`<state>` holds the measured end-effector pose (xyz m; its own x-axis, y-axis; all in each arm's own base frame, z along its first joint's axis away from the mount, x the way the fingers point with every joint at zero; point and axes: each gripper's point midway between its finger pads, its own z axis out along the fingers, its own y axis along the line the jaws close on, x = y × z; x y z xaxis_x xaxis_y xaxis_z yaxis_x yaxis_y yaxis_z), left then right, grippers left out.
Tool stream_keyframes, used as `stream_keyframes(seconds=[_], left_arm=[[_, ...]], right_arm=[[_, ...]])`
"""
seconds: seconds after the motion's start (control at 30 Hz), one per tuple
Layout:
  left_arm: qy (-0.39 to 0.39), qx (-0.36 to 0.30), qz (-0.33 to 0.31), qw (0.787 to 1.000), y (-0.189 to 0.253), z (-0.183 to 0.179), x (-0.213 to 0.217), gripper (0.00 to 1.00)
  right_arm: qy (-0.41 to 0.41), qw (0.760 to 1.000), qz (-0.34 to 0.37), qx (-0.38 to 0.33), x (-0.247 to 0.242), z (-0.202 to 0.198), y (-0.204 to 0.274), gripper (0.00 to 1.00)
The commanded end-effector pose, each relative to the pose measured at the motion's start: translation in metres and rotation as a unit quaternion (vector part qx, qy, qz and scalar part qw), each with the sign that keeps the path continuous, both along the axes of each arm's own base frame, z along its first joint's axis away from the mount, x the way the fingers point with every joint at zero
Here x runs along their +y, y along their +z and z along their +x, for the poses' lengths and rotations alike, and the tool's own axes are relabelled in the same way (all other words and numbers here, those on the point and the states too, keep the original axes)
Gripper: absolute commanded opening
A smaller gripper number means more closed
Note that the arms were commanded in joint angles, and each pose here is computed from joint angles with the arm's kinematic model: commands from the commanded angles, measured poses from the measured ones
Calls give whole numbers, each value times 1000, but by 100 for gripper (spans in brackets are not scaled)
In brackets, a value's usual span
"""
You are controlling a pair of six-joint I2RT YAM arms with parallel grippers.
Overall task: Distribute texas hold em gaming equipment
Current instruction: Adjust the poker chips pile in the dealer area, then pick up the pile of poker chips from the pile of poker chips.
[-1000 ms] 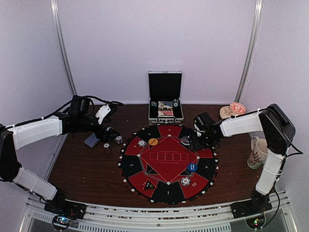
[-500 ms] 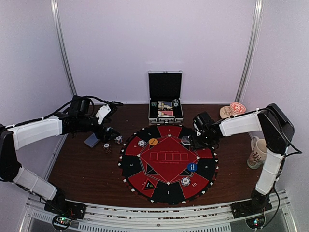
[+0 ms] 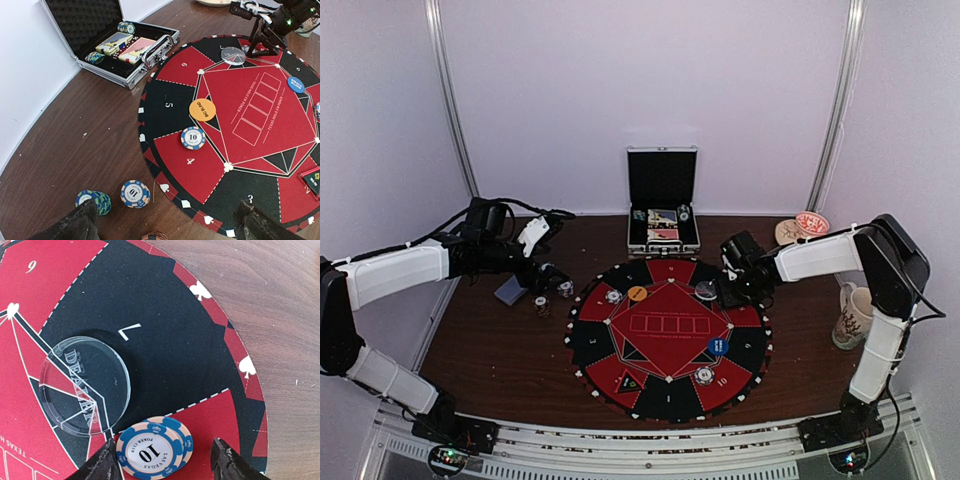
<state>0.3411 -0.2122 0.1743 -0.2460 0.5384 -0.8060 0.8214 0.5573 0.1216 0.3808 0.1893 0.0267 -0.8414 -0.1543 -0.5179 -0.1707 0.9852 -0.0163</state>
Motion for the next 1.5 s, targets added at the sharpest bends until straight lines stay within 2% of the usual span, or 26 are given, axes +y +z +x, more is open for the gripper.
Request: stream_keyframes(seconds=[0.0, 0.17, 0.4, 0.47, 0.63, 0.9, 1.07, 1.23, 1.47], left_arm=[[0, -18, -10, 1000, 7, 4, -1, 98], [0, -17, -9, 1000, 6, 4, -1, 98], [1, -17, -10, 1000, 6, 4, -1, 98], [1, -17, -10, 1000, 6, 4, -1, 98], [8, -17, -6, 1000, 5, 7, 0, 98], [34, -13, 10, 999, -3, 16, 7, 98], [47, -5, 21, 999, -13, 24, 12, 98], [63, 7, 26, 998, -22, 32, 18, 98], [90, 10, 37, 995, -32, 44, 28, 98]], right_arm=[[-13, 1000, -6, -9, -5, 7, 2, 63], [-15, 1000, -5, -8, -6, 7, 2, 59], [-16, 1000, -5, -11, -6, 8, 4, 59], [-16, 1000, -3, -12, -6, 8, 5, 62], [-8, 999, 20, -25, 1, 9, 19, 75], [8, 991, 96, -98, 14, 0, 93, 94], [19, 981, 129, -144, 20, -20, 144, 100], [19, 975, 126, -183, 18, -53, 175, 100], [-28, 968, 99, -228, -12, -70, 147, 100]])
